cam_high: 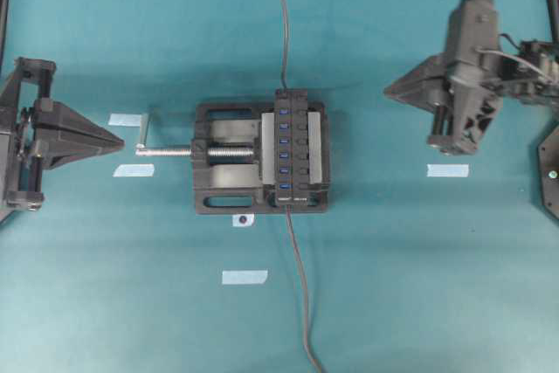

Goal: Insert the USB into the front port of the fixed hub.
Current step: 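Move the right gripper over the hub toward the plugged black cable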

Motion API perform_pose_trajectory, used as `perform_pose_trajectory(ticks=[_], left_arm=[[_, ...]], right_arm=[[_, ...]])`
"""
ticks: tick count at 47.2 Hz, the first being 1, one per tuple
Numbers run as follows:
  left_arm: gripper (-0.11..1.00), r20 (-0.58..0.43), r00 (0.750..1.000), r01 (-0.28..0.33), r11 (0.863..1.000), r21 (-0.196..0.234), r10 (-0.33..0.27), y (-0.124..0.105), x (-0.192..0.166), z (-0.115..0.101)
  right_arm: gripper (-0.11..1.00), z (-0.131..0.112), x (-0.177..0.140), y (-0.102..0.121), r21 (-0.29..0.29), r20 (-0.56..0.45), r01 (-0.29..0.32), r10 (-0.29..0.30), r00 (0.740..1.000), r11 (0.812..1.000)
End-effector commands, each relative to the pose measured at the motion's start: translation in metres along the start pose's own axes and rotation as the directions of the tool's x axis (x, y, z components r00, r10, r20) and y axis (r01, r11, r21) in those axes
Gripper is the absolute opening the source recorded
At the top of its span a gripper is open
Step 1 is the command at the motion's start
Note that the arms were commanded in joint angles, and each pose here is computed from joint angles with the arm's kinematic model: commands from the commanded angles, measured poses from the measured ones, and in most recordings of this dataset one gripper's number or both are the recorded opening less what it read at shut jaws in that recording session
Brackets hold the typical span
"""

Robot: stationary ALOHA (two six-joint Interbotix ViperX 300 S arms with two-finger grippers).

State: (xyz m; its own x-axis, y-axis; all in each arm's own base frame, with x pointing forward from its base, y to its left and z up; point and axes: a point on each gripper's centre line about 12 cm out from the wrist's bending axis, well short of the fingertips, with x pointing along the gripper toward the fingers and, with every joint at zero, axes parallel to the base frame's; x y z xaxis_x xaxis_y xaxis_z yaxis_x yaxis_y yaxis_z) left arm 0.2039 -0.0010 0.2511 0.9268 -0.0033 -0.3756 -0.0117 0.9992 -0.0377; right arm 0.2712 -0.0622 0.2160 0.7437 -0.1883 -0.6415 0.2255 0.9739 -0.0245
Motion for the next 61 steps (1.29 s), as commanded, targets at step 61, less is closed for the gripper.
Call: perform_pose_trajectory(ticks=[61], left_arm=[[0.0,0.023,1.0,0.0,1.0,0.006,0.0,0.0,-0.003,0.01]], right_arm=[[-0.02,0.037,0.103,-0.006,-0.111,-0.009,0.003,-0.004,1.0,0.994]])
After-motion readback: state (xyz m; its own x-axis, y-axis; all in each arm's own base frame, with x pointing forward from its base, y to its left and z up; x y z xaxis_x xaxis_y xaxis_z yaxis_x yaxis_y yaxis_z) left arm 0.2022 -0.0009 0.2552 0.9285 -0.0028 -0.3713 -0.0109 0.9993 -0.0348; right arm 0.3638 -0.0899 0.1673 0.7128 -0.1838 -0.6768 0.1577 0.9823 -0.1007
